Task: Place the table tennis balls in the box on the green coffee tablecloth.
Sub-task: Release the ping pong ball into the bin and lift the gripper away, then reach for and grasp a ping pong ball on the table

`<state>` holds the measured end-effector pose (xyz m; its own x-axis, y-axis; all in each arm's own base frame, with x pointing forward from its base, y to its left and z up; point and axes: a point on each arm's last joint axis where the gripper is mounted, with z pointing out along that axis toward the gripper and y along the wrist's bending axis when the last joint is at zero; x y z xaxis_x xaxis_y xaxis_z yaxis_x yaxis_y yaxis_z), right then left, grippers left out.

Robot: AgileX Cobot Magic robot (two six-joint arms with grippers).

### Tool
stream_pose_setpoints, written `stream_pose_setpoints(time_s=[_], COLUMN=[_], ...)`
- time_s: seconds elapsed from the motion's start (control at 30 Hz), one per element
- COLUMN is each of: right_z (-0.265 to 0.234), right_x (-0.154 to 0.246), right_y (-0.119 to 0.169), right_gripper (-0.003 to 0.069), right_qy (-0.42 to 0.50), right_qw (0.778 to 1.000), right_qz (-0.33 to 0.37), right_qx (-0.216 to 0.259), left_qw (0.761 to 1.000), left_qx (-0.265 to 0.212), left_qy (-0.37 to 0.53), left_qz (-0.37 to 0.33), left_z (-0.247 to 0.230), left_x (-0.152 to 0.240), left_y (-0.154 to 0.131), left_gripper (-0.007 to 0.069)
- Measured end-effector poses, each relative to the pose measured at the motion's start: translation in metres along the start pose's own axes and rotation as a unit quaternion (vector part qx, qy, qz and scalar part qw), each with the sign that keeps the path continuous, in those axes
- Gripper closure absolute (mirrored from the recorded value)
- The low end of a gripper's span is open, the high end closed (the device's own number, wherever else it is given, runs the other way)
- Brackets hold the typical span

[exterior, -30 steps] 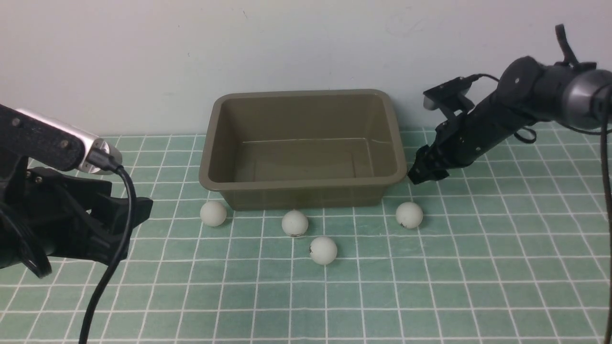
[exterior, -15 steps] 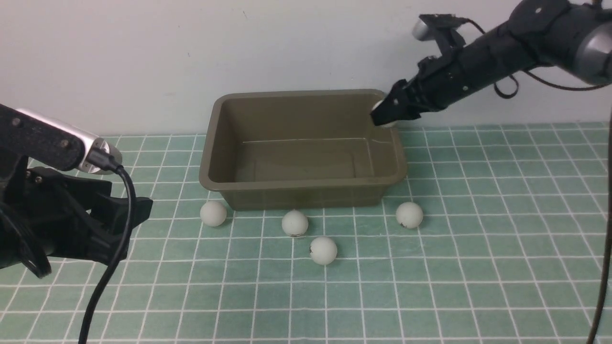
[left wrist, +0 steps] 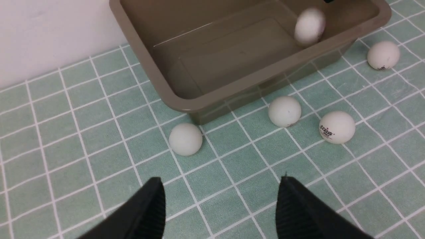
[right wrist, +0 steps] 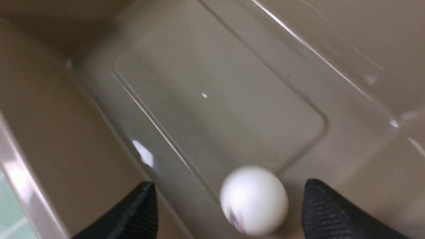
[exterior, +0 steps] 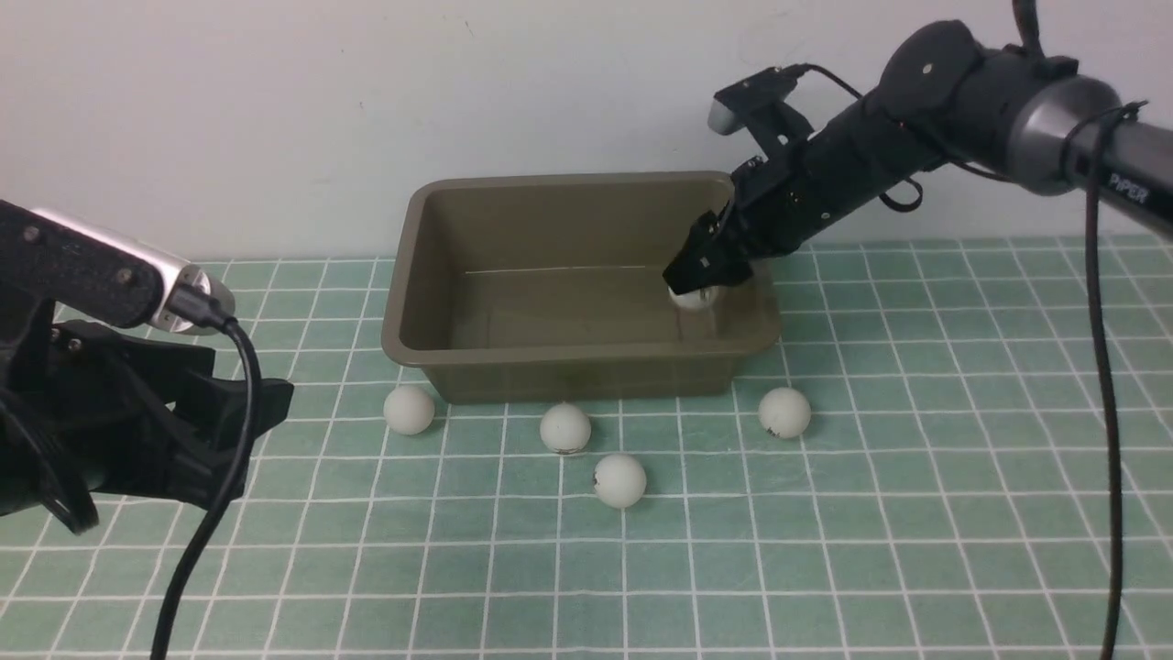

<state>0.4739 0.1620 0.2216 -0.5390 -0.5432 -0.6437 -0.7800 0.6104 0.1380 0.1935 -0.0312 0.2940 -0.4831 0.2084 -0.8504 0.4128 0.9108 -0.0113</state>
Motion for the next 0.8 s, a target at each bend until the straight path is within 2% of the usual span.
stream_pose_setpoints(time_s=[0.23,0.5,0.8], right_z=[-0.038,-0.091,-0.086], right_x=[0.002,0.023,0.039], right_y=[-0.022,-0.05,-0.055], right_gripper=[0.0129,0.0153,0.0155], right_qy=[0.003,0.035,0.071], right_qw=[0.999,0.996,0.992], right_qz=[-0.001,0.063,0.091], right_qx=[0.036,0.052,0.056], left_qw=[1.0,1.0,1.0], left_qx=[0.0,0.0,0.0], left_qy=[0.0,0.0,0.0], left_qz=[0.0,0.0,0.0], left_z=[0.0,0.0,0.0], left_x=[0.0,0.0,0.0], left_y=[0.0,0.0,0.0], left_gripper=[0.0219,0.0219,0.0219])
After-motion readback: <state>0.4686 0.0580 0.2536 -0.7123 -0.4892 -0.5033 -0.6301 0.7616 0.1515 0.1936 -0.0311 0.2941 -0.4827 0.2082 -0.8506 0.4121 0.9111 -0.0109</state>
